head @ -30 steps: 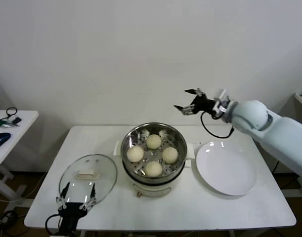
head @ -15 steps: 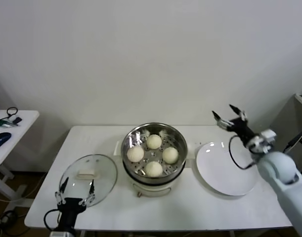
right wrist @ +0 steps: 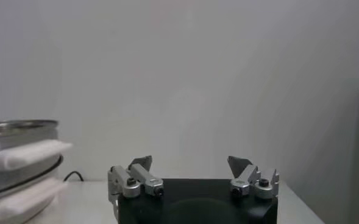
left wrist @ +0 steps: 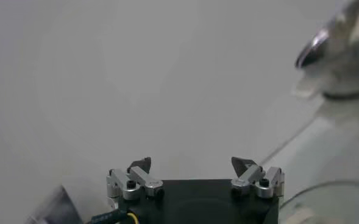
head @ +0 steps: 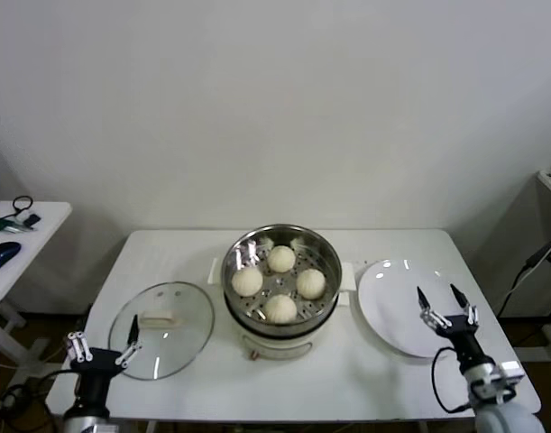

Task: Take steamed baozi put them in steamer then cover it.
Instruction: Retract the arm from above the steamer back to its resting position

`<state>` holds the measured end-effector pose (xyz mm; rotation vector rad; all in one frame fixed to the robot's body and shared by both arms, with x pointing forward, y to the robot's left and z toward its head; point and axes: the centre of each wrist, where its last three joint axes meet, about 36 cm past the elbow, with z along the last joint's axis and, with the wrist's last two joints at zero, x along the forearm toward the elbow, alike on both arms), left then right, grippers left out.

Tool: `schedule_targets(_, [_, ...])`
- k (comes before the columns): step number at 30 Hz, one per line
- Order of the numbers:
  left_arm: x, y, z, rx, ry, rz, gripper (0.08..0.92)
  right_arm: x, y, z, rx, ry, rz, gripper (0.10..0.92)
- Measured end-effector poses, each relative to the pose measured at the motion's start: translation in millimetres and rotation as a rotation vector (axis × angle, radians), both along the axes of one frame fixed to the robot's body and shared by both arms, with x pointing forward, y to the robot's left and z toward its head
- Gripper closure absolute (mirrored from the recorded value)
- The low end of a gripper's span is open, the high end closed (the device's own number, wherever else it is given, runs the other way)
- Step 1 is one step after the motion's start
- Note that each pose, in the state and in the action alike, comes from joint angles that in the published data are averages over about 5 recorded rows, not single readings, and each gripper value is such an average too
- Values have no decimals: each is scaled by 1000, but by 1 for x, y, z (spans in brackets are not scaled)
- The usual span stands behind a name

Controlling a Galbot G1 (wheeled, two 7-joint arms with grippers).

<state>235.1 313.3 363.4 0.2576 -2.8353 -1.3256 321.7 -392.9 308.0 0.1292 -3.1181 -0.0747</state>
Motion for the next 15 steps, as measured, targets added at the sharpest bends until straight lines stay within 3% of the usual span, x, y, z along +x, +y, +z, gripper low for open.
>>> schedule_targets(8, [5, 29, -43, 374, 71, 13, 177, -29, 16, -29, 31, 11, -40, 200])
schedule_targets(15, [10, 39, -77, 537, 137, 14, 177, -45, 21, -41, 46, 14, -69, 200])
